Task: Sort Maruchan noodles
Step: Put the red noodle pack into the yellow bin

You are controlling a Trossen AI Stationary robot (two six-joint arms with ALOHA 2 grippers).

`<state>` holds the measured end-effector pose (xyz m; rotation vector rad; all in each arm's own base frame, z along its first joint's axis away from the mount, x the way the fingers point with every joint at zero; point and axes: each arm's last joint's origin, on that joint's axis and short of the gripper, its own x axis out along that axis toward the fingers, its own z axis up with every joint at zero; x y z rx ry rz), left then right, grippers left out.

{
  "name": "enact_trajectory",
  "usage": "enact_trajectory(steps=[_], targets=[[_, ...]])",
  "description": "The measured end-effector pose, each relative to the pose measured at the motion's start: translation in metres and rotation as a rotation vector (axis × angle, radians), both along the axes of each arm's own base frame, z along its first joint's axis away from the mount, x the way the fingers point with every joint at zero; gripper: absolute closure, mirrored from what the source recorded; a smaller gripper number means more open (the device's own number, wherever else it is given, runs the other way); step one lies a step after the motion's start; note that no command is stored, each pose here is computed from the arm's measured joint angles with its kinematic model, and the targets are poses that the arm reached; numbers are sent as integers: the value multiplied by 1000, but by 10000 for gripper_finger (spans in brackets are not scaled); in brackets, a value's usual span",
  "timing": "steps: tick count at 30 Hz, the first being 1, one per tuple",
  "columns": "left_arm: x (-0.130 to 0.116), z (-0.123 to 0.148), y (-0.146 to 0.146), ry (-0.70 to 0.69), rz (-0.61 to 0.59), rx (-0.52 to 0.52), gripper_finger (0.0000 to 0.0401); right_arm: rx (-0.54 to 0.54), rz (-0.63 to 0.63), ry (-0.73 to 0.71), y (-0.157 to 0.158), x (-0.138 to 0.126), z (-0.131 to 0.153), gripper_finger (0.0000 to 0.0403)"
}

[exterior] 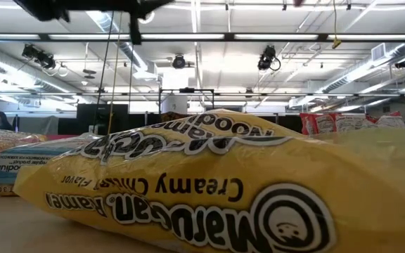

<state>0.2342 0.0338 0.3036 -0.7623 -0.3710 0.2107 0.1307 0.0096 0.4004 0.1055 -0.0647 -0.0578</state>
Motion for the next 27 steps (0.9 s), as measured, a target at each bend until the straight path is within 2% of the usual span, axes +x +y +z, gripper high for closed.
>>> enact_trajectory(steps=[4,6,8,11,14,17,21,24,27], targets=[[24,-17,1,-80,-115,-137,316,-390,-19,-37,2,25,9,397],[33,-23,1,-147,-176,-186,294,-508,3,-44,4,38,11,397],[39,-27,1,-215,-231,-232,267,-568,50,-63,5,50,15,396],[45,-32,2,-292,-285,-288,221,-594,156,-128,8,65,23,396],[56,-29,0,-322,-339,-285,175,-614,252,-195,7,77,27,396],[76,-11,-1,-345,-417,-192,134,-622,299,-281,2,87,30,396],[109,19,0,-341,-478,-38,99,-561,277,-372,-7,102,33,396],[131,35,1,-313,-491,53,89,-545,244,-459,-10,106,38,396],[143,46,2,-351,-493,147,88,-514,203,-544,-12,103,46,396]])
